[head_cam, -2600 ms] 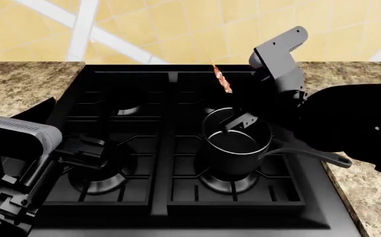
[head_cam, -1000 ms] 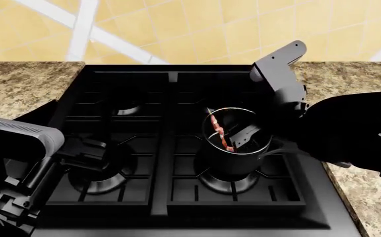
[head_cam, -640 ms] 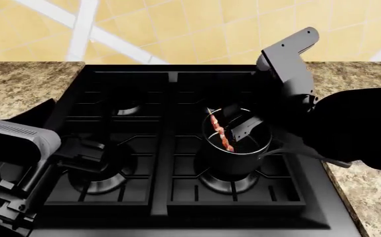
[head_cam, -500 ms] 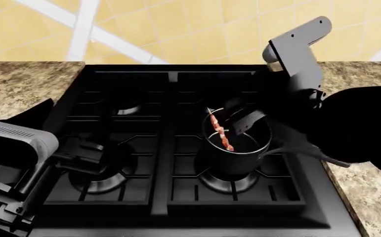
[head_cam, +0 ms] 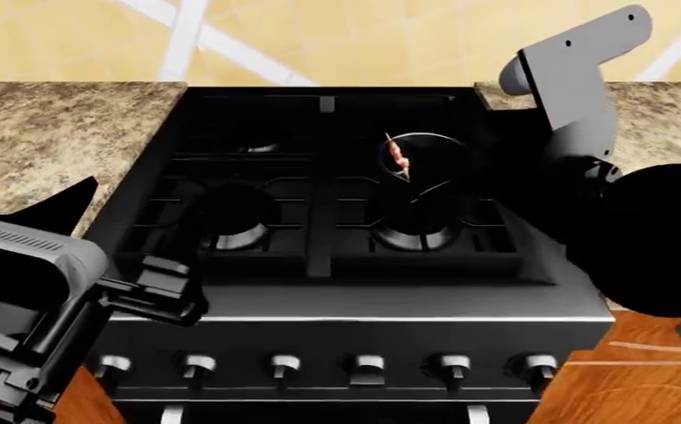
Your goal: Frozen meat rests on a plate on the counter. Retrieve the meat and place it in a pot on a burner. Then turn the burner on.
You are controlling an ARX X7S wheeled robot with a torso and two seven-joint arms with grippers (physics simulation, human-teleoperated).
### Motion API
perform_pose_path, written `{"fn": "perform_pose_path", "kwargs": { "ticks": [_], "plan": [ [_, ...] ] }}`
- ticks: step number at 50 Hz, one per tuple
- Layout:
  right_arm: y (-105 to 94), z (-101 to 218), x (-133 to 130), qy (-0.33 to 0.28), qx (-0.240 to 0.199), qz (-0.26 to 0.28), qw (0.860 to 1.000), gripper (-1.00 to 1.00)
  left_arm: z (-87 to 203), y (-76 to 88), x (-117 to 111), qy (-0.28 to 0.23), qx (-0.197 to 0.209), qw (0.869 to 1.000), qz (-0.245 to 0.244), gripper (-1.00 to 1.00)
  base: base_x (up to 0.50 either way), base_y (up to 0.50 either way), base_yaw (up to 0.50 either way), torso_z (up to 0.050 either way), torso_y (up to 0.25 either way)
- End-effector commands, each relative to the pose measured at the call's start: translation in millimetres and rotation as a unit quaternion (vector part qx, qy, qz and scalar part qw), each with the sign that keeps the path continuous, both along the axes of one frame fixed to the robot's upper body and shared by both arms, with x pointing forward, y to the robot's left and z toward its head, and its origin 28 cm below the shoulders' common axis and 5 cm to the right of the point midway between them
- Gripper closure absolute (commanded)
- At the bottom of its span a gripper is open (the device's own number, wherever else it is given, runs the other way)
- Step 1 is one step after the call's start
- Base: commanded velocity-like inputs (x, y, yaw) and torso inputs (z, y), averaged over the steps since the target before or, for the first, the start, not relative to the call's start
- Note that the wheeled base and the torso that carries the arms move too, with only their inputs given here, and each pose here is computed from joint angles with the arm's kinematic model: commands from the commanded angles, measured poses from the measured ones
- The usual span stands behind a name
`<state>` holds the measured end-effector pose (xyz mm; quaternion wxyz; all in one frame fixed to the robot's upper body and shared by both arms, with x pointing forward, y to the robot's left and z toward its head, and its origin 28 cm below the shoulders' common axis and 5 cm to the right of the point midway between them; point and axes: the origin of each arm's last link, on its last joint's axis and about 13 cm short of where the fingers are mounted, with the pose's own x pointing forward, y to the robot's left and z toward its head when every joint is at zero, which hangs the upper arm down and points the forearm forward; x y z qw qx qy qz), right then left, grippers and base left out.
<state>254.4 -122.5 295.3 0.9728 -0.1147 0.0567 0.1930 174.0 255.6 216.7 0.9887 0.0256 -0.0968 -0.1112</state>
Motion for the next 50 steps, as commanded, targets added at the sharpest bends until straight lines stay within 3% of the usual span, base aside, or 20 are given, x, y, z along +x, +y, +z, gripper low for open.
{"fn": "perform_pose_path", "kwargs": {
  "ticks": [1,21,33,36,40,50],
  "plan": [
    [-0.4,2,-5,-0.008,0.006,0.000,1.000,-1.00,-1,-3.9,6,0.005,0.002,1.000,-0.010,-1.00,-0.50,-0.26,0.00,0.000,0.000],
    [-3.5,-2,-7,-0.007,0.024,-0.006,1.000,-1.00,-8,0.1,7,-0.001,-0.002,1.000,0.011,-1.00,-0.45,-0.44,0.00,0.000,0.000],
    [-0.7,-18,-12,-0.058,0.102,-0.071,0.991,-1.00,-18,4.6,11,-0.036,-0.009,0.998,0.058,-1.00,-0.04,-0.03,0.00,0.000,0.000],
    [4.0,-27,-16,-0.077,0.120,-0.094,0.985,-1.00,-27,2.6,13,-0.037,0.004,0.996,0.084,-1.00,0.00,0.00,0.00,-0.050,0.000],
    [12.9,-45,-24,-0.083,0.143,-0.117,0.979,-1.00,-43,-2.4,9,-0.029,-0.011,0.994,0.105,-1.00,0.00,0.00,0.00,-0.050,0.000],
    [23.0,-74,-33,-0.074,0.162,-0.135,0.975,-1.00,-60,-8.1,-2,-0.002,-0.035,0.994,0.108,-1.00,0.00,0.00,0.00,-0.050,0.000]
  ]
}}
